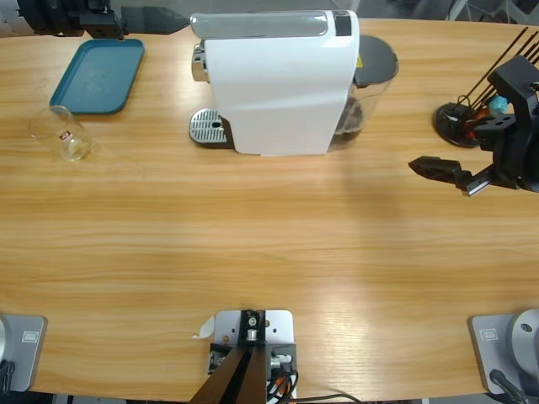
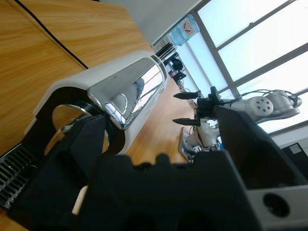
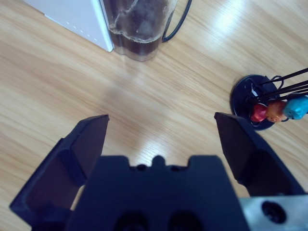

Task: Pour coffee

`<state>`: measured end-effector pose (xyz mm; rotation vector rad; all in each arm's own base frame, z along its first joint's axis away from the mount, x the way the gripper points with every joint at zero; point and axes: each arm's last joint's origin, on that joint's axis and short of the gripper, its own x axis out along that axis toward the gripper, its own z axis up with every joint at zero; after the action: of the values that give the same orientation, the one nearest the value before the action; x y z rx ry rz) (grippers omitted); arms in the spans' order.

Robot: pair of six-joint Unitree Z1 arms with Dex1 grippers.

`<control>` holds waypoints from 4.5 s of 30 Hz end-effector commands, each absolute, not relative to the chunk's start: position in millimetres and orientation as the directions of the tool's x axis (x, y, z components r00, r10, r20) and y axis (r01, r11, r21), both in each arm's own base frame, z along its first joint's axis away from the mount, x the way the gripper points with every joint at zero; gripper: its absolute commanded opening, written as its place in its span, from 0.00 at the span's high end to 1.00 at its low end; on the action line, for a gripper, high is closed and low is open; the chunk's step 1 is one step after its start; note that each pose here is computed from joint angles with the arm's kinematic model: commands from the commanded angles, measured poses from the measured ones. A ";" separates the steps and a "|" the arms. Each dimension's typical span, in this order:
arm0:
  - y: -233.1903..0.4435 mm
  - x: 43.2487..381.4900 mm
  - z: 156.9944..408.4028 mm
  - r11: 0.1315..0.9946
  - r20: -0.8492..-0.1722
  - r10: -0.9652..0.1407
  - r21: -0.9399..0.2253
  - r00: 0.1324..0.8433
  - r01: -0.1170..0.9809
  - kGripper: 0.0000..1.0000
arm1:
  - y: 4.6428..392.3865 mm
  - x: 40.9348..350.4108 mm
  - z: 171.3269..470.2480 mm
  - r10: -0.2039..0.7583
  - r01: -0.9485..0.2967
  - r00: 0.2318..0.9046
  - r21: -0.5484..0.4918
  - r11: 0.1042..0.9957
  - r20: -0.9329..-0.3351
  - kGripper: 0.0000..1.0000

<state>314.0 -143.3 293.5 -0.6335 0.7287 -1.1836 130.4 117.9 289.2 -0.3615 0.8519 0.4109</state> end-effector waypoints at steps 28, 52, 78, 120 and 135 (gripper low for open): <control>-145.0 299.0 329.3 0.195 -0.105 -0.978 -0.752 0.178 0.630 0.06 | 122.4 133.8 284.1 0.174 -0.475 0.583 -0.160 0.865 -0.794 0.02; -120.7 196.3 403.5 0.730 -0.549 -0.655 -0.281 0.520 0.623 0.14 | 123.9 135.1 282.4 0.168 -0.476 0.576 -0.161 0.865 -0.800 0.02; -91.9 123.5 303.9 0.867 -0.752 -0.334 -0.009 0.569 0.497 0.03 | 46.8 159.9 307.8 -0.053 0.055 0.675 -0.022 0.998 -0.736 0.00; -86.9 118.9 296.1 0.876 -0.713 -0.341 -0.006 0.612 0.482 0.03 | 32.4 245.6 251.2 -0.138 0.191 0.532 -0.040 0.981 -0.836 0.23; -87.1 119.0 296.0 0.876 -0.711 -0.343 -0.006 0.614 0.482 0.03 | 30.7 246.2 249.7 -0.160 0.192 0.521 -0.068 0.979 -0.838 0.63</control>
<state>123.5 -89.9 304.7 0.1890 0.7627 -0.4896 238.6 33.2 258.9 0.0565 0.9672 -0.1969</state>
